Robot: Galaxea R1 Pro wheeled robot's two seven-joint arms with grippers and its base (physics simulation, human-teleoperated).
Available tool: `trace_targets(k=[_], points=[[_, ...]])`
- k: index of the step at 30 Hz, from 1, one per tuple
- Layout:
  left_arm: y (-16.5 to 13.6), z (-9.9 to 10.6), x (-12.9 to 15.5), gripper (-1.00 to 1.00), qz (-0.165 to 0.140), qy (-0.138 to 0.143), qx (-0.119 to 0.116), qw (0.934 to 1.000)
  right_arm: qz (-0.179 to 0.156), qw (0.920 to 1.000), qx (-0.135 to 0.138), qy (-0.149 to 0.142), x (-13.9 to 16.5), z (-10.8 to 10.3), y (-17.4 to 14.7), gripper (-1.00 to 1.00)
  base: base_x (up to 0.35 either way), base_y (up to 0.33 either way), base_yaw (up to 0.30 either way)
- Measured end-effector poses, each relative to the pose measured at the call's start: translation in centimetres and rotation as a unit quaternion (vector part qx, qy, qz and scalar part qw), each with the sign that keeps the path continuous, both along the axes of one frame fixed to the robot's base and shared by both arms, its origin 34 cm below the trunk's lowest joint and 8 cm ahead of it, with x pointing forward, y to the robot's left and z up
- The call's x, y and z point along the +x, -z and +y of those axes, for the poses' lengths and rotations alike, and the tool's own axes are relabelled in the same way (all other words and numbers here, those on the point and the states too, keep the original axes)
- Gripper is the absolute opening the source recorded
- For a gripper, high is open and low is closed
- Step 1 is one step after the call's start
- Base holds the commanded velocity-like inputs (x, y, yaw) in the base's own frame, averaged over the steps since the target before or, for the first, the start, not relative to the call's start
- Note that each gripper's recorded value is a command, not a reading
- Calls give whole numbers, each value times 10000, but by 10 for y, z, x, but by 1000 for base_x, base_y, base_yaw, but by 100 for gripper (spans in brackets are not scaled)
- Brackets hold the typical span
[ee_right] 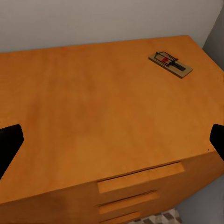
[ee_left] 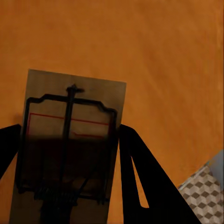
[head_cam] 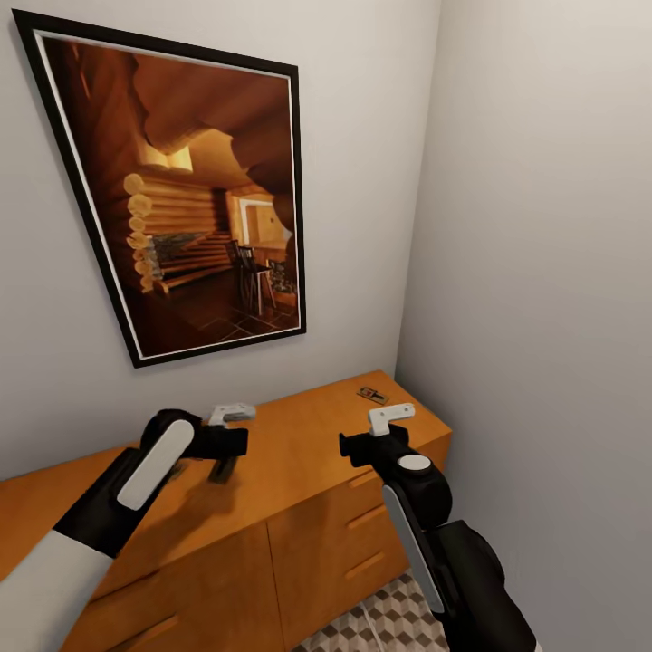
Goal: Take the four mousetraps from the cabinet in the bathroom and place them on the bathroom floor. Make sure all four end up on the same floor surface, and ensure that at least two of them are either under or directly next to the same bathroom sink.
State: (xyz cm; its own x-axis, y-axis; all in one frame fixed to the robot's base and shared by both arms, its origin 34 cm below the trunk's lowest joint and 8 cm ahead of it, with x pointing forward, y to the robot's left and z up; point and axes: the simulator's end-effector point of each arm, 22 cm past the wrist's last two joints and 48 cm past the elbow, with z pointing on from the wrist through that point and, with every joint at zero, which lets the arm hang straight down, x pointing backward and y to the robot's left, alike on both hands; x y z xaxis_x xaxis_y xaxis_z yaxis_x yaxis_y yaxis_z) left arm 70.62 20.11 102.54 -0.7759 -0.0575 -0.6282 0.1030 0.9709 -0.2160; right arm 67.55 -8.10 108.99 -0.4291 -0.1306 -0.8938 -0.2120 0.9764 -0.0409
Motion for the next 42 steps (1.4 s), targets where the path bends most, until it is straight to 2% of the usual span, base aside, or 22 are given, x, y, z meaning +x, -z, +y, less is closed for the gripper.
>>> trace_targets(k=[3,5,8,14,19,22,25,30,31,36,39,42], points=[[-12,12,-12,-100,-242,-250,-190,9992,207,9994,61,-256,-6,12,6,100,-47,0,0],[-13,21,-19,-100,-295,-407,-266,9984,357,9988,52,-339,-9,15,10,100,-88,-28,0],[-19,40,-27,-100,-406,-695,-380,9960,558,9975,42,-425,-13,18,15,100,-164,-122,0],[-29,72,-29,-100,-543,-1154,-594,9901,683,9964,39,-495,-17,22,18,100,-88,-67,3],[-30,79,-30,-100,-563,-1344,-772,9863,712,9961,30,-514,-18,23,19,100,-21,-16,136],[-33,79,-29,-100,-580,-1533,-1055,9808,729,9960,28,-521,-19,23,20,100,-7,-5,243],[-31,77,-29,-100,-530,-1743,-1207,9758,739,9959,21,-521,-19,23,21,100,-3,-2,273],[-19,87,-35,-100,-349,-2113,-1024,9714,758,9957,11,-526,-19,23,22,100,-1,-1,286],[-12,92,-39,-100,-241,-2420,-1035,9644,867,9945,-34,-583,-14,28,29,100,0,0,293],[-11,106,-41,-100,-216,-2729,-1122,9552,709,9944,-10,-782,8,38,4,100,0,0,294],[-40,112,-24,-100,-474,-2803,-1187,9513,574,9939,63,-940,17,46,-15,100,0,0,294],[-55,114,-16,-100,-601,-2821,-1171,9503,537,9934,108,-1007,17,50,-21,100,0,0,294]])
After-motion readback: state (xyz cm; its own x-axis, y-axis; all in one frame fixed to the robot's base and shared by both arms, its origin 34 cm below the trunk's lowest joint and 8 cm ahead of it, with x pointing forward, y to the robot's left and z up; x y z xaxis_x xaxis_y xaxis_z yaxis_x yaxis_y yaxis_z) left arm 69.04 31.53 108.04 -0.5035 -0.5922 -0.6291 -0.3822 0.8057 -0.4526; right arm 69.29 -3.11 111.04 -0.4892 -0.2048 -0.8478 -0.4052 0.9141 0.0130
